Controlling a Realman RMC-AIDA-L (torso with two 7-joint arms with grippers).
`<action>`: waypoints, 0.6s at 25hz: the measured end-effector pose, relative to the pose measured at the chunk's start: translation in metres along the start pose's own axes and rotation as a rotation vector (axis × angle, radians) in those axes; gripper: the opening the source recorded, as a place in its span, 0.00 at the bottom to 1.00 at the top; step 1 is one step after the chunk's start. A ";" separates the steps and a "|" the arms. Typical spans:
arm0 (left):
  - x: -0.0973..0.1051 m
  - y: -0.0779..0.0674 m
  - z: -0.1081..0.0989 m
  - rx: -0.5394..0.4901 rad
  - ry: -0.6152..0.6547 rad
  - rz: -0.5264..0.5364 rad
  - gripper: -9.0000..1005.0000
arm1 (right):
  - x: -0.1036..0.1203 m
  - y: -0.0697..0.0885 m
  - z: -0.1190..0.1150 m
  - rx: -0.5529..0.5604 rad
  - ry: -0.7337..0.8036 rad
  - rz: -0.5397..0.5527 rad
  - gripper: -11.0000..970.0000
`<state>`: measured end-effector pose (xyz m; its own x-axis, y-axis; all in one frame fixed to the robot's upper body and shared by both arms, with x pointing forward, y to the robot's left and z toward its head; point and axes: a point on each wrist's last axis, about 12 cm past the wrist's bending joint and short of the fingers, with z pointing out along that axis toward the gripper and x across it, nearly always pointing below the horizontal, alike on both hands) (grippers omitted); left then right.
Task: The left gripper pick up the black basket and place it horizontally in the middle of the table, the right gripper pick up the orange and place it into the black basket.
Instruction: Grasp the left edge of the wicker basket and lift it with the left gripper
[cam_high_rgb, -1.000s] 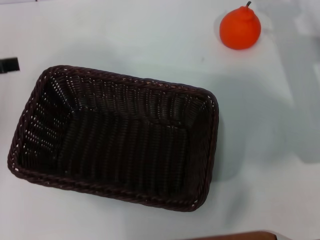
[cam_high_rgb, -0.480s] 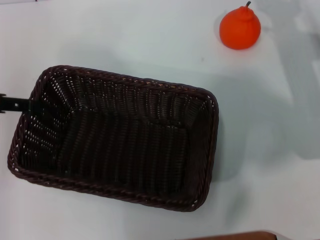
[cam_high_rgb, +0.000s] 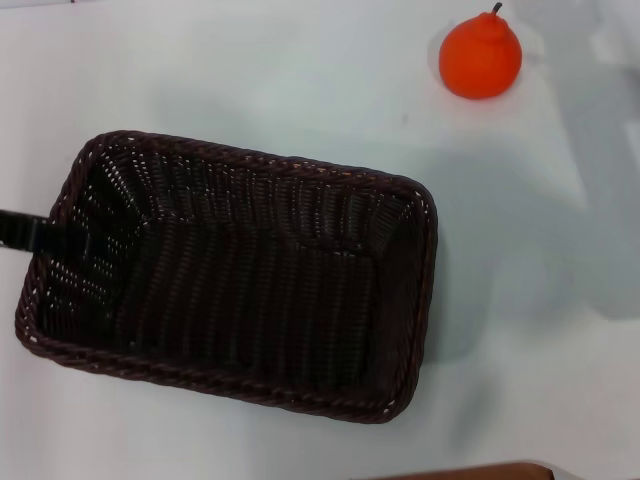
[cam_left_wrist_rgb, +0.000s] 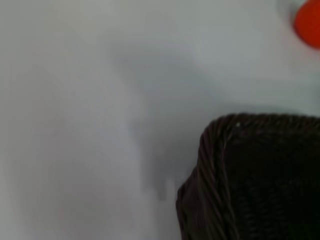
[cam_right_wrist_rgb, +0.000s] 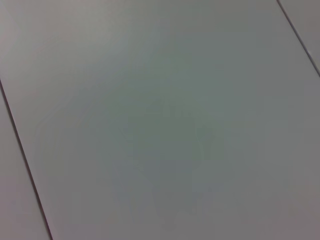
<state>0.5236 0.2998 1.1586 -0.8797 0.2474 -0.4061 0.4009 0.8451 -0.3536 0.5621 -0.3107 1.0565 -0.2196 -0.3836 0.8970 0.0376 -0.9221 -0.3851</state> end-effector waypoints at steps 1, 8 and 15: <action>0.000 -0.001 0.002 -0.005 0.010 0.005 0.79 | 0.000 0.000 0.000 0.000 0.000 0.000 0.98; -0.004 -0.007 0.008 -0.026 0.049 0.021 0.67 | 0.000 0.001 0.000 -0.004 -0.005 0.013 0.98; -0.004 -0.008 0.007 -0.019 0.041 0.021 0.38 | -0.001 0.003 -0.002 -0.011 -0.009 0.013 0.98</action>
<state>0.5260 0.2887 1.1574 -0.8808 0.2842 -0.3787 0.4152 0.8481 -0.3292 0.5600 -0.3132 1.0542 -0.2108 -0.3957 0.8939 0.0301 -0.9166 -0.3987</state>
